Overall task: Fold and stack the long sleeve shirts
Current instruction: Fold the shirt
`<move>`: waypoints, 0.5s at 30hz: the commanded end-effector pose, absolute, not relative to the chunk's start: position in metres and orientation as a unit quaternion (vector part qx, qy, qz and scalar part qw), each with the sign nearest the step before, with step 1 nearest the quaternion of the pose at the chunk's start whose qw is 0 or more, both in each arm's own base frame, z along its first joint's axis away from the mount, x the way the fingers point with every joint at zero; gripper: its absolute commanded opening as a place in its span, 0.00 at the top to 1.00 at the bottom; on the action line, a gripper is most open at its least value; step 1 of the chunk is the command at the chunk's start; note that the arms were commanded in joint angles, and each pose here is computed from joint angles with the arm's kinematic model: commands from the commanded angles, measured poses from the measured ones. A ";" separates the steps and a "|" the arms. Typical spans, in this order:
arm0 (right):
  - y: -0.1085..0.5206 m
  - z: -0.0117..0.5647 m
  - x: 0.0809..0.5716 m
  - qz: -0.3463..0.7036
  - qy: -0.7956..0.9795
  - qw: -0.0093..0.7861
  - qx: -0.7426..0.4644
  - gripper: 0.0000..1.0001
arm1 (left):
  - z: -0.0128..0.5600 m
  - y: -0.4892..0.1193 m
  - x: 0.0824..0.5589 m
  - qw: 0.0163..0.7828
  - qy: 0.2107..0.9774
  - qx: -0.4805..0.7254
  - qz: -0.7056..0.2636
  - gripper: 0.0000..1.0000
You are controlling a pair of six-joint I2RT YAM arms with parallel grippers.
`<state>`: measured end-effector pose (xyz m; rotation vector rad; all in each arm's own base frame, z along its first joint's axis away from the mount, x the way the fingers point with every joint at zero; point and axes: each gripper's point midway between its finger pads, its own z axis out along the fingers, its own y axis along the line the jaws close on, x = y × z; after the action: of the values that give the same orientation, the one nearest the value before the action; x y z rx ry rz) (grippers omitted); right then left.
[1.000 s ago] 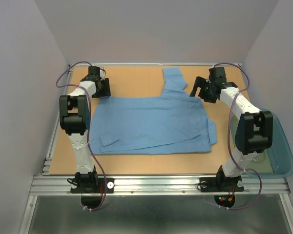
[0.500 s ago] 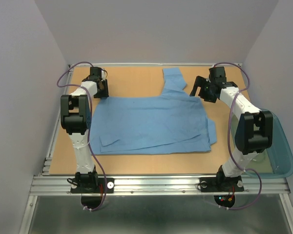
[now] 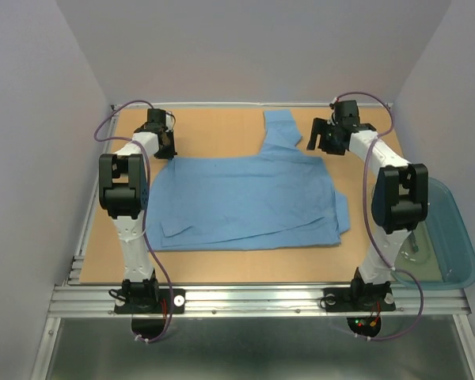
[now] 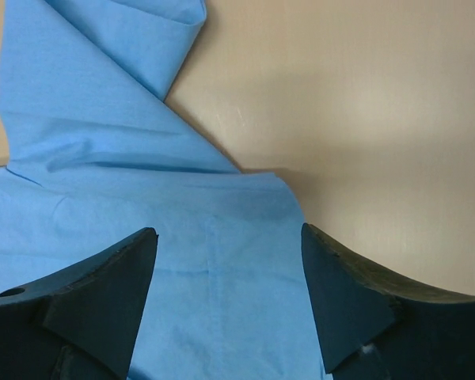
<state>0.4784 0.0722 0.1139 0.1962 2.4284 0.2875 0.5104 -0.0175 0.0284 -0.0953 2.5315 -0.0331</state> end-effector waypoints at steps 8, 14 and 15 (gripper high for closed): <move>0.102 0.117 0.539 0.169 0.907 0.378 -0.076 0.40 | 0.018 -0.020 0.493 0.273 0.962 -0.023 -0.013 0.92; 0.111 0.086 0.541 0.163 0.911 0.359 -0.119 0.40 | 0.017 -0.024 0.491 0.272 0.962 -0.021 -0.014 0.92; 0.114 0.082 0.540 0.159 0.910 0.358 -0.135 0.40 | 0.018 -0.024 0.491 0.272 0.962 -0.022 -0.014 0.92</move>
<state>0.5205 0.1015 0.0636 -0.1893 2.4555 0.4191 0.5103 -0.0210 0.0280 -0.0812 2.5294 -0.0374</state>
